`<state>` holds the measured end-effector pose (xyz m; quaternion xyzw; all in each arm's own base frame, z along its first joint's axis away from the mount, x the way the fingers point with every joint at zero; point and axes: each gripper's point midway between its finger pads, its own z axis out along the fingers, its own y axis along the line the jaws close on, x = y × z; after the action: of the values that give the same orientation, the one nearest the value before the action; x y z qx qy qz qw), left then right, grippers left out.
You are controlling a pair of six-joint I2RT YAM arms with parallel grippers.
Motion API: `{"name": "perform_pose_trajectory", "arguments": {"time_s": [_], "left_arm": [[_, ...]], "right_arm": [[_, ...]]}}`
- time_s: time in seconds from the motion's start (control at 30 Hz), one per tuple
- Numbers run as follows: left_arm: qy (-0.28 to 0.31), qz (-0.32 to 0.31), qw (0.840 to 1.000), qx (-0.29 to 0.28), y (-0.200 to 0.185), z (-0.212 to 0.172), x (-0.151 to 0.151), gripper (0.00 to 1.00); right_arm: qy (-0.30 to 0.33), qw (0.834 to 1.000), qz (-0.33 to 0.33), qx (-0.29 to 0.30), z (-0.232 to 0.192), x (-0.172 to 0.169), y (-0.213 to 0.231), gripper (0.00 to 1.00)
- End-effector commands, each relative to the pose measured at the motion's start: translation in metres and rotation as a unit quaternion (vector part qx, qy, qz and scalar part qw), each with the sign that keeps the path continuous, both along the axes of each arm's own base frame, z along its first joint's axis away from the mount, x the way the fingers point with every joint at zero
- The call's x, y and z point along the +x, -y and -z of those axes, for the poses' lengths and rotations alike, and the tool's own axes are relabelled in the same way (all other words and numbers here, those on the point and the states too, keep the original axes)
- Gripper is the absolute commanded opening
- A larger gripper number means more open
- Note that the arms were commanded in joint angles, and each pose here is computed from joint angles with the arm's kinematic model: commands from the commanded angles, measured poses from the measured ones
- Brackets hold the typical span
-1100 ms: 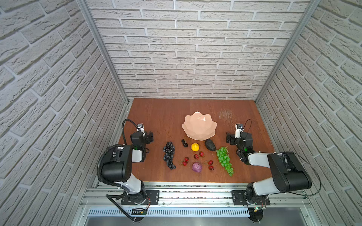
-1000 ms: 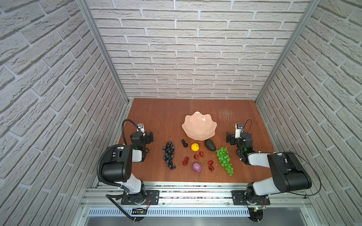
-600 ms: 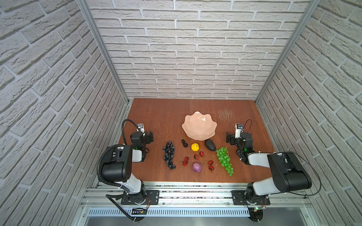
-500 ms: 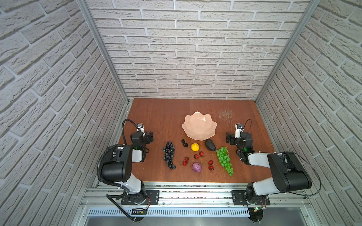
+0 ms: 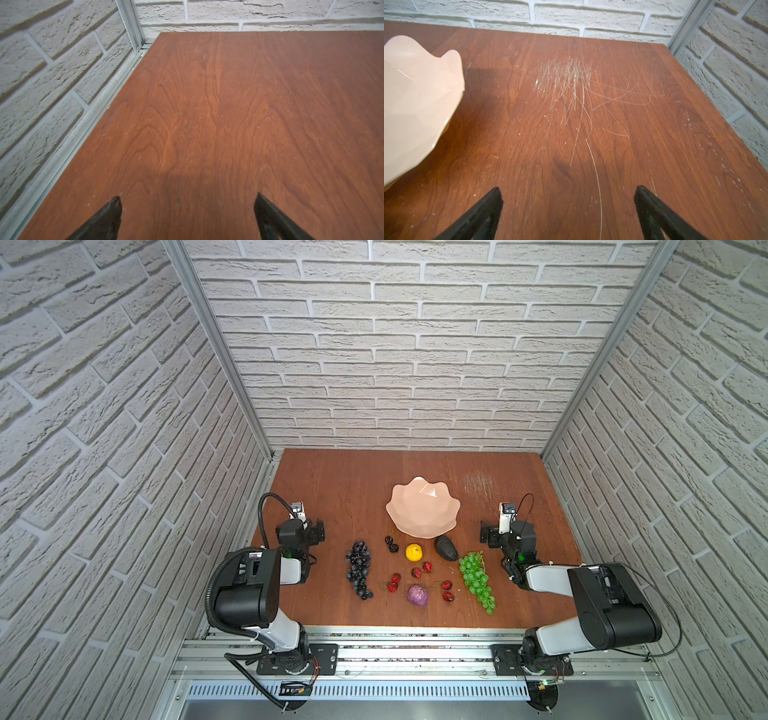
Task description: Place and organize the fake fruits in the fruit bowl
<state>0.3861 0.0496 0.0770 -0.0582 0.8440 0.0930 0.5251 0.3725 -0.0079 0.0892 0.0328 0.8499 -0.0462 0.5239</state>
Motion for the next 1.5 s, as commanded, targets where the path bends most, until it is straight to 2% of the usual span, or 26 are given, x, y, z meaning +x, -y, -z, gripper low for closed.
{"name": "perform_pose_trajectory", "arguments": {"time_s": [0.0,0.1,0.27,0.4,0.57,0.67,0.77,0.97,1.23,1.47], "left_arm": [[0.022,-0.031,0.999,0.005,-0.012,-0.044,0.014,0.98],[0.002,-0.05,0.999,0.021,-0.012,-0.068,0.016,0.98],[-0.026,-0.083,0.996,0.035,0.006,-0.106,0.007,0.98],[-0.052,-0.059,0.997,0.009,0.04,-0.114,-0.002,0.98],[-0.058,-0.008,0.998,-0.009,0.086,-0.121,-0.014,0.98],[-0.05,0.007,0.998,-0.026,0.103,-0.125,-0.019,0.98],[-0.047,0.016,0.998,-0.035,0.113,-0.127,-0.024,0.98],[-0.041,0.017,0.998,-0.033,0.113,-0.134,-0.028,0.98],[-0.04,0.009,0.999,-0.03,0.109,-0.135,-0.03,0.98],[-0.037,0.006,0.999,-0.022,0.107,-0.137,-0.029,0.98]], "right_arm": [[0.038,0.999,0.017,0.001,-0.059,0.007,0.004,1.0],[0.042,0.999,0.017,0.022,-0.09,0.003,0.001,1.0],[-0.054,0.993,-0.012,0.1,-0.104,-0.015,-0.025,0.93],[-0.136,0.982,-0.08,0.107,-0.092,-0.042,-0.067,0.93],[-0.247,0.952,-0.16,0.09,-0.059,-0.087,-0.116,0.92],[-0.28,0.939,-0.183,0.076,-0.045,-0.099,-0.13,0.92],[-0.293,0.932,-0.204,0.068,-0.034,-0.098,-0.141,0.92],[-0.332,0.906,-0.259,0.05,-0.01,-0.09,-0.173,0.92],[-0.349,0.904,-0.247,0.01,0.01,-0.062,-0.18,0.9],[-0.357,0.898,-0.256,0.002,0.022,-0.051,-0.187,0.84]]}}
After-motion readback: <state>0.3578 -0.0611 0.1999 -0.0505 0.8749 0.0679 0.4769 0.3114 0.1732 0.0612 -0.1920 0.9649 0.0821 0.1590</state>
